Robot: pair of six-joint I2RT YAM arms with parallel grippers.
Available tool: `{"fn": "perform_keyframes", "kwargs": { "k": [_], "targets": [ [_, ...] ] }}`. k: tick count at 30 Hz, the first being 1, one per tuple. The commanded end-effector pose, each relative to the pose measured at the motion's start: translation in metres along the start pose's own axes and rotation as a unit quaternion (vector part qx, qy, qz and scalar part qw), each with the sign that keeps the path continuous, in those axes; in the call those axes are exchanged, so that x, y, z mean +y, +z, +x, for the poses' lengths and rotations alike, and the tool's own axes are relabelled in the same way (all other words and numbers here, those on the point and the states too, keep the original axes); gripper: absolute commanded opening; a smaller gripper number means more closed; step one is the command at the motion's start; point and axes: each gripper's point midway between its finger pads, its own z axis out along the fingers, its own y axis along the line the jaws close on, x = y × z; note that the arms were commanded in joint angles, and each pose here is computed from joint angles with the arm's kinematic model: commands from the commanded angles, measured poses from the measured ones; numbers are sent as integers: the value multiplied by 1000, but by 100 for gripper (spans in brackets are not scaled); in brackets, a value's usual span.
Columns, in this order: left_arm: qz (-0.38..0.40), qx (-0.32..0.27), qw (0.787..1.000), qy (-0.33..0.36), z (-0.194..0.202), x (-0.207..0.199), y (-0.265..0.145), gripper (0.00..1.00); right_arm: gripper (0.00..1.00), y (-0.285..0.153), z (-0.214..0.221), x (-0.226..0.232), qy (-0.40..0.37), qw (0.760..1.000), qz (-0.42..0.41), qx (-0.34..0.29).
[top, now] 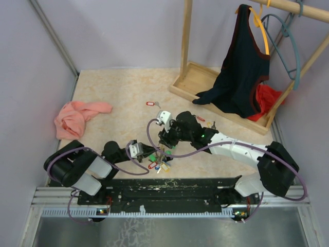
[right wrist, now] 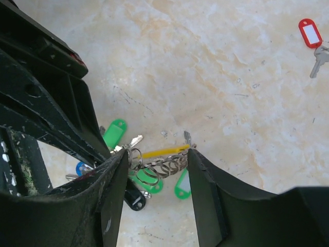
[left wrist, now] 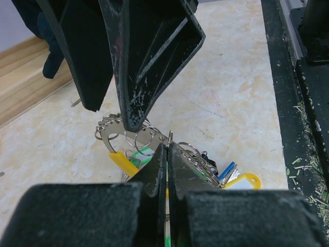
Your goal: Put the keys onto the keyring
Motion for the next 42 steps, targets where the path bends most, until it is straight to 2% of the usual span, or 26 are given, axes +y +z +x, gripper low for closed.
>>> {"fn": "perform_keyframes", "kwargs": {
  "k": [1, 4, 8, 15, 20, 28, 36, 38, 42],
  "targets": [
    [-27, -114, 989, 92, -68, 19, 4, 0, 50, 0, -12, -8, -31, 999, 13, 18],
    [-32, -117, 988, 92, -70, 22, 5, 0, 50, 1, -5, -10, -36, 998, 17, 41],
    [-37, -121, 988, 87, -73, 25, 5, 0, 50, 0, -3, -34, -27, 995, 80, 55],
    [-57, -127, 987, 74, -79, 33, 2, 0, 50, -15, -15, -78, 50, 982, 179, 18],
    [-94, -123, 987, 44, -76, 44, -5, 0, 54, -28, -14, -98, 99, 974, 206, -7],
    [-147, -103, 984, 6, -60, 61, -17, 0, 56, -20, 10, -108, 128, 974, 186, 6],
    [-242, -86, 966, -22, -47, 87, -42, 0, 51, 0, 40, -89, 165, 975, 136, 52],
    [-245, -84, 966, -19, -46, 88, -44, 0, 50, 5, 46, -78, 197, 971, 120, 59],
    [-233, -80, 969, -11, -45, 85, -43, 0, 49, 13, 65, -65, 249, 954, 145, 87]
  ]
}}
